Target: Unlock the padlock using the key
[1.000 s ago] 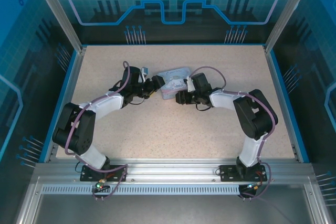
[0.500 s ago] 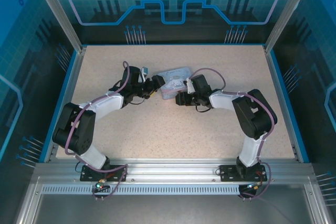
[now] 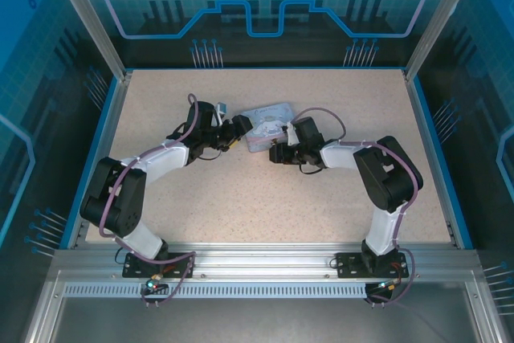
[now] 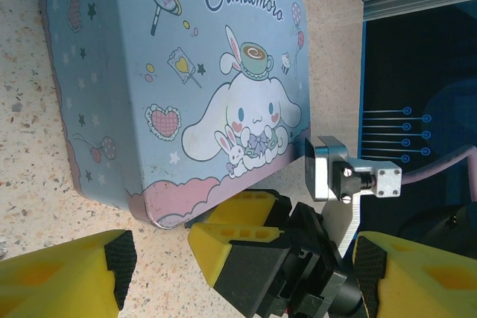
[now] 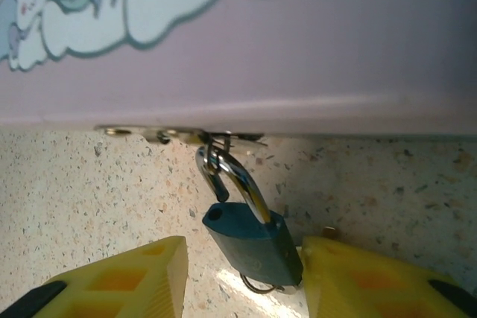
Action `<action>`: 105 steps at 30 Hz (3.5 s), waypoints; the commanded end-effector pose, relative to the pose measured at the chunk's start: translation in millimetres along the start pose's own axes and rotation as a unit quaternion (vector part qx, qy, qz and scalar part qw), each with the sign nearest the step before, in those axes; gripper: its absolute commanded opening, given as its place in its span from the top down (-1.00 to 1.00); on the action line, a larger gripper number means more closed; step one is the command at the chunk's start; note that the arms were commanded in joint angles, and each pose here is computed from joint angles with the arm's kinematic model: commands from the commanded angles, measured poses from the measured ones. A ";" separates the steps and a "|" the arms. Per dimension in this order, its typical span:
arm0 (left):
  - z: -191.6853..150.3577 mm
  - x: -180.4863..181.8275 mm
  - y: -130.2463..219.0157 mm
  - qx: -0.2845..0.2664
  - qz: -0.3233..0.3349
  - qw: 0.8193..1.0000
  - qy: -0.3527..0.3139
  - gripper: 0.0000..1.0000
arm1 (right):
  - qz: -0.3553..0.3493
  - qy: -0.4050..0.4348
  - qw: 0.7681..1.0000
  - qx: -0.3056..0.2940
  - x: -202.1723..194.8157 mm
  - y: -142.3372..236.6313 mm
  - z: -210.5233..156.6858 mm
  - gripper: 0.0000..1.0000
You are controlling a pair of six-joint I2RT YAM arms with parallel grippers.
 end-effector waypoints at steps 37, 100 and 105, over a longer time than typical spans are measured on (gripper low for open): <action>15.8 -10.4 0.8 -0.014 -0.017 1.000 -0.002 -0.58 | -0.001 -0.030 1.000 0.004 -13.8 -0.9 -9.3 0.56; 40.9 -0.5 -3.5 -0.021 -0.004 1.000 -0.007 -0.64 | -0.024 -0.064 0.995 -0.070 -9.9 -49.3 -40.4 0.31; 40.4 -0.3 -2.6 -0.019 -0.005 1.000 -0.005 -0.65 | -0.042 -0.059 0.993 -0.088 -6.6 -49.5 -43.3 0.38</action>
Point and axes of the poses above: each hand's point on the last joint's axis, 136 mm out from that joint toward the fingers, its own y axis back along the fingers, its own x axis along the line the jaws close on, z = x × y, the point moved 9 cm from there along y, back along the fingers, and after that the axes turned 11 degrees about -y, right-handed, at the moved point
